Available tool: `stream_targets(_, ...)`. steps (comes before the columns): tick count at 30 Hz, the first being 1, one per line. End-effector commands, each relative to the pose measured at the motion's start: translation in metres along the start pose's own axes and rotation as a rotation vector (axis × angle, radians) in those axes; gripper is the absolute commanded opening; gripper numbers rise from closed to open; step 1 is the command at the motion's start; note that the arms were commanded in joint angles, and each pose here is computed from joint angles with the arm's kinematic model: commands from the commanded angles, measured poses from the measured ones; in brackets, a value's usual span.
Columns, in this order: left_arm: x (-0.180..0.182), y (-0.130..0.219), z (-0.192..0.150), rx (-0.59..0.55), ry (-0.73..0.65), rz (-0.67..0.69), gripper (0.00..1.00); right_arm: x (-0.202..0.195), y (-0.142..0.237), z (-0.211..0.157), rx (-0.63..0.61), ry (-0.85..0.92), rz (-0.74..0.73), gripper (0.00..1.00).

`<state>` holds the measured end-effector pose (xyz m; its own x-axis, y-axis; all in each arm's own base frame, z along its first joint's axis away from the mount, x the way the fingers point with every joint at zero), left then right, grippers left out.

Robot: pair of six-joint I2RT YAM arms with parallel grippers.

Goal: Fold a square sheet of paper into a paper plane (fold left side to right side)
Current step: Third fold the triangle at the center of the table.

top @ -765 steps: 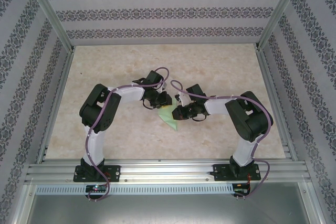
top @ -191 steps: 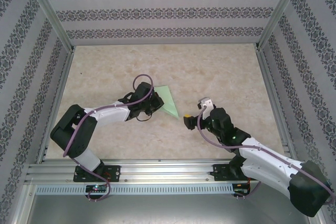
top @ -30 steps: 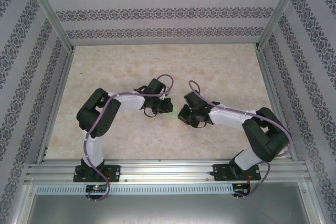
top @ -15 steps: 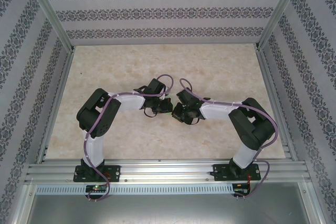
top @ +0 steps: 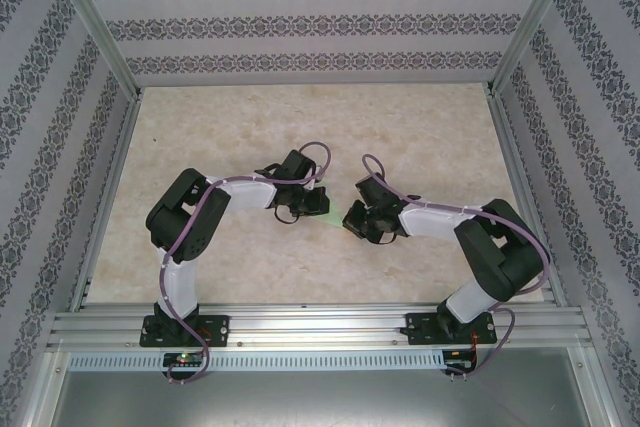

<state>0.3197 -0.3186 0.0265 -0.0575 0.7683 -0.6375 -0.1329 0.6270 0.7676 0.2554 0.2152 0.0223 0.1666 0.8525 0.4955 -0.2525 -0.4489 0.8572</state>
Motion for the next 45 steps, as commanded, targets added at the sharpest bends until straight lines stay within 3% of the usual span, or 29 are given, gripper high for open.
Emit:
stream_targets(1,0.015,0.000,-0.004,-0.002,0.000,0.051,0.13,0.000,0.013,0.001,-0.006,0.085,0.008,0.04)
stream_targets(3,-0.005,0.014,0.000,-0.014,-0.020,0.001,0.16,0.014,0.021,0.010,-0.039,0.175,0.062,0.08)
stream_targets(8,-0.046,0.065,0.012,-0.075,-0.060,-0.086,0.28,0.030,0.038,0.028,-0.073,0.454,0.055,0.42)
stream_targets(12,-0.046,0.098,0.014,-0.125,-0.036,-0.097,0.40,0.045,0.030,0.035,-0.049,0.570,0.117,0.50)
stream_targets(14,-0.036,0.105,0.010,-0.139,-0.001,-0.082,0.46,0.058,0.024,0.037,-0.030,0.616,0.193,0.51)
stream_targets(20,-0.001,0.093,-0.010,-0.128,0.140,-0.097,0.56,0.047,-0.002,0.043,0.027,0.609,0.206,0.52)
stream_targets(26,0.015,0.087,-0.018,-0.132,0.178,-0.082,0.58,0.052,-0.013,0.018,0.094,0.551,0.307,0.51)
stream_targets(39,0.031,0.091,-0.015,-0.159,0.220,-0.051,0.60,0.058,-0.011,-0.030,0.144,0.553,0.241,0.50)
stream_targets(45,0.037,0.087,-0.012,-0.160,0.255,-0.038,0.60,0.055,-0.001,-0.017,0.103,0.535,0.215,0.51)
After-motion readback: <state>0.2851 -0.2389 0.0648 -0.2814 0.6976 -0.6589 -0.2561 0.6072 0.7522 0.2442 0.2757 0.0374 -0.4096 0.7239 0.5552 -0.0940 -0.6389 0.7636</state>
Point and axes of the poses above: each hand's point on the last joint's axis, 136 mm out from that joint toward the fingers, its own y axis back along the fingers, its own x axis along the line the jaws close on, z = x × y, the point moved 1 cm from there along y, back along the fingers, and after that the axes turned 12 degrees about y, right-handed, at the moved point
